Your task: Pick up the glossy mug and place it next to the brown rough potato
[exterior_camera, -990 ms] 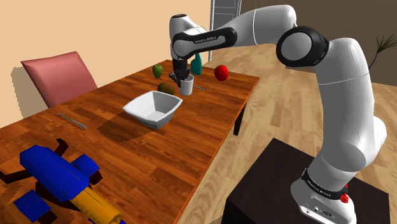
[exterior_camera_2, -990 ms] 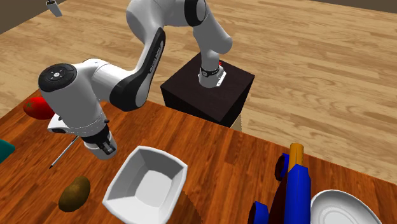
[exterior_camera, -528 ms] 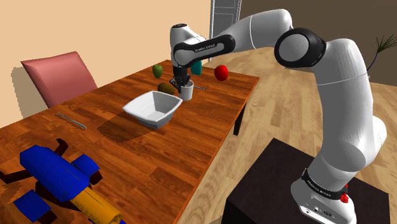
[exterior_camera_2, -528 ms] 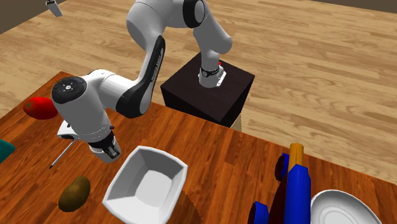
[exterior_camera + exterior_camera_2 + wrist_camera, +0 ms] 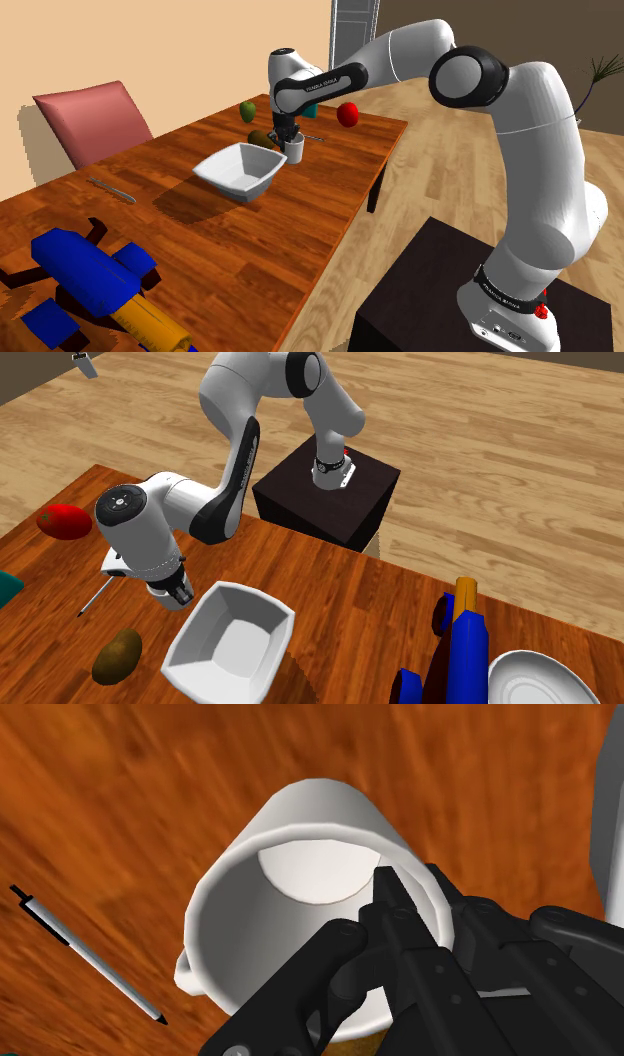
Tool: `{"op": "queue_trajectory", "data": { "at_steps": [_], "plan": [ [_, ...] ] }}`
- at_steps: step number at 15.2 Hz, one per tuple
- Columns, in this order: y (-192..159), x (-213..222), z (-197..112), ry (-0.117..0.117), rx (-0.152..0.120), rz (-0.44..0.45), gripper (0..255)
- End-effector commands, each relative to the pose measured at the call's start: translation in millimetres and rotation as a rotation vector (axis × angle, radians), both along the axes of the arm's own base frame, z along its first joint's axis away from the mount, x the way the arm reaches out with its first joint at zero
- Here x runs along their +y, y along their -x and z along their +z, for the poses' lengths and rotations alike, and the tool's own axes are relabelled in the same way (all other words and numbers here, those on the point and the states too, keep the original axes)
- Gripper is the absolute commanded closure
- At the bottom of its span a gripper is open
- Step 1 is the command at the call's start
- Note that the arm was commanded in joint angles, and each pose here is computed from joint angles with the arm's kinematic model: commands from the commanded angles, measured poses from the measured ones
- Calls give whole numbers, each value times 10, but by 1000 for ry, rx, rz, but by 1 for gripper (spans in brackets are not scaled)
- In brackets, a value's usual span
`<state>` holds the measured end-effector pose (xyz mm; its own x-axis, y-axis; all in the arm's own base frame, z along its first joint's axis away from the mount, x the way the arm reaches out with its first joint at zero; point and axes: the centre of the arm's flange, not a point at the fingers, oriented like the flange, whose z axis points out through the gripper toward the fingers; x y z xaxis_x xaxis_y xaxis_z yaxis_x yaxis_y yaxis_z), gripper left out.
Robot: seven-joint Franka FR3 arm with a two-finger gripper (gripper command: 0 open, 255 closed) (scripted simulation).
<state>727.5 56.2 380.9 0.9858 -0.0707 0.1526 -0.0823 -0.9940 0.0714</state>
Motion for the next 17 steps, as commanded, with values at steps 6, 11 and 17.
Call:
{"op": "queue_trajectory", "data": {
  "at_steps": [6,11,17],
  "plan": [
    [-1,0,0,0,-1,0,0],
    [18,11,130,0,-1,0,0],
    [73,42,493,0,-1,0,0]
  ]
}}
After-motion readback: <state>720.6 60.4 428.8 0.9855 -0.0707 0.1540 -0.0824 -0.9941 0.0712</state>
